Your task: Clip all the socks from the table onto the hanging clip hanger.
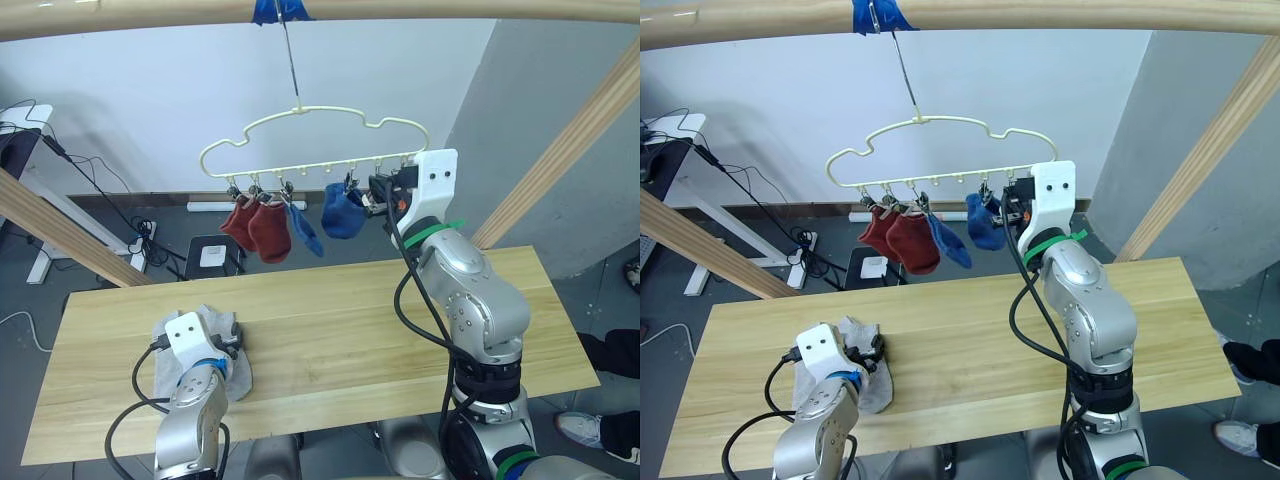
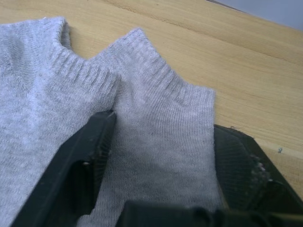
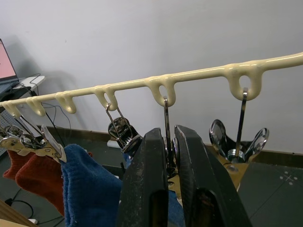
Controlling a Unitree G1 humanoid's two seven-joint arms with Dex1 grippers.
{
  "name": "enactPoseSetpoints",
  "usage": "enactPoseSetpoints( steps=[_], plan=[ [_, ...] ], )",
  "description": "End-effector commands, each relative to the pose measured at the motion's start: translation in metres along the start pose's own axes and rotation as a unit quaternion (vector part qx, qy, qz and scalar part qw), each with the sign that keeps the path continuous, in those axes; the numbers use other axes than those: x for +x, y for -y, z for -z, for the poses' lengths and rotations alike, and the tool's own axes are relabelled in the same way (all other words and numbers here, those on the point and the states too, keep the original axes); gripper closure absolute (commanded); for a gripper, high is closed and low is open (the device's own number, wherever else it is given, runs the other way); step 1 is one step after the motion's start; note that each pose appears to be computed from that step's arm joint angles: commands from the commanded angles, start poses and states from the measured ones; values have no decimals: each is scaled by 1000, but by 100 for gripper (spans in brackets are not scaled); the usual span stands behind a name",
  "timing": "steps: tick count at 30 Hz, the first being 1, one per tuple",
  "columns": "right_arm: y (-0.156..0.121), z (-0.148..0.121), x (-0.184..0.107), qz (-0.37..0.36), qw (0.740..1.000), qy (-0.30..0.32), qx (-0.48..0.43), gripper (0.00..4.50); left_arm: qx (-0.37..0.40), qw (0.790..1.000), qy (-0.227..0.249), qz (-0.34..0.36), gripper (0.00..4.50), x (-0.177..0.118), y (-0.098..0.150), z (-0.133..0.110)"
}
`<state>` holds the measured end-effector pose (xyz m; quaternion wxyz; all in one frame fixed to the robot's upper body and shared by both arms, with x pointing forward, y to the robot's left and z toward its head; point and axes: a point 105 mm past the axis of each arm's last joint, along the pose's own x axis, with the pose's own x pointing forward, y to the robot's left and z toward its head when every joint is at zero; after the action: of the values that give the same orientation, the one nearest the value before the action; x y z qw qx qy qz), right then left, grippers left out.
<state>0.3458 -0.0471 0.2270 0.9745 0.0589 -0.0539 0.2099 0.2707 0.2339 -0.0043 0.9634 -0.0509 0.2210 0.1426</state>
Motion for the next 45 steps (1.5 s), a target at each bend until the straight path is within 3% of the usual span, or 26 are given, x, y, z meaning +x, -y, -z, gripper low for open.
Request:
enactPoseSetpoints(
  steps=[1, 13, 17, 22, 25, 33, 40, 45],
  plan=[
    [-12, -19, -3, -22, 999, 37, 2, 450, 15, 1000, -16, 0, 187, -2, -3, 9],
    [-14, -18, -2, -25, 999, 37, 4, 450, 29, 999, 5, 14, 393, -5, -5, 2],
    [-14, -18, -2, -26, 999, 38, 4, 450, 63, 990, 57, 113, 450, -18, 19, -13],
    [-14, -19, -2, -26, 999, 41, 4, 450, 121, 945, 124, 278, 450, -40, 64, -28],
    [-14, -19, -2, -25, 999, 41, 4, 450, 165, 895, 188, 370, 450, -56, 96, -46],
    [-13, -21, -2, -23, 999, 43, 6, 450, 218, 814, 314, 438, 450, -65, 144, -91],
    [-13, -23, -3, -23, 999, 44, 8, 450, 233, 790, 341, 454, 450, -65, 170, -95],
    [-14, -22, -3, -23, 999, 41, 13, 450, 227, 791, 355, 445, 450, -61, 183, -103]
  ],
)
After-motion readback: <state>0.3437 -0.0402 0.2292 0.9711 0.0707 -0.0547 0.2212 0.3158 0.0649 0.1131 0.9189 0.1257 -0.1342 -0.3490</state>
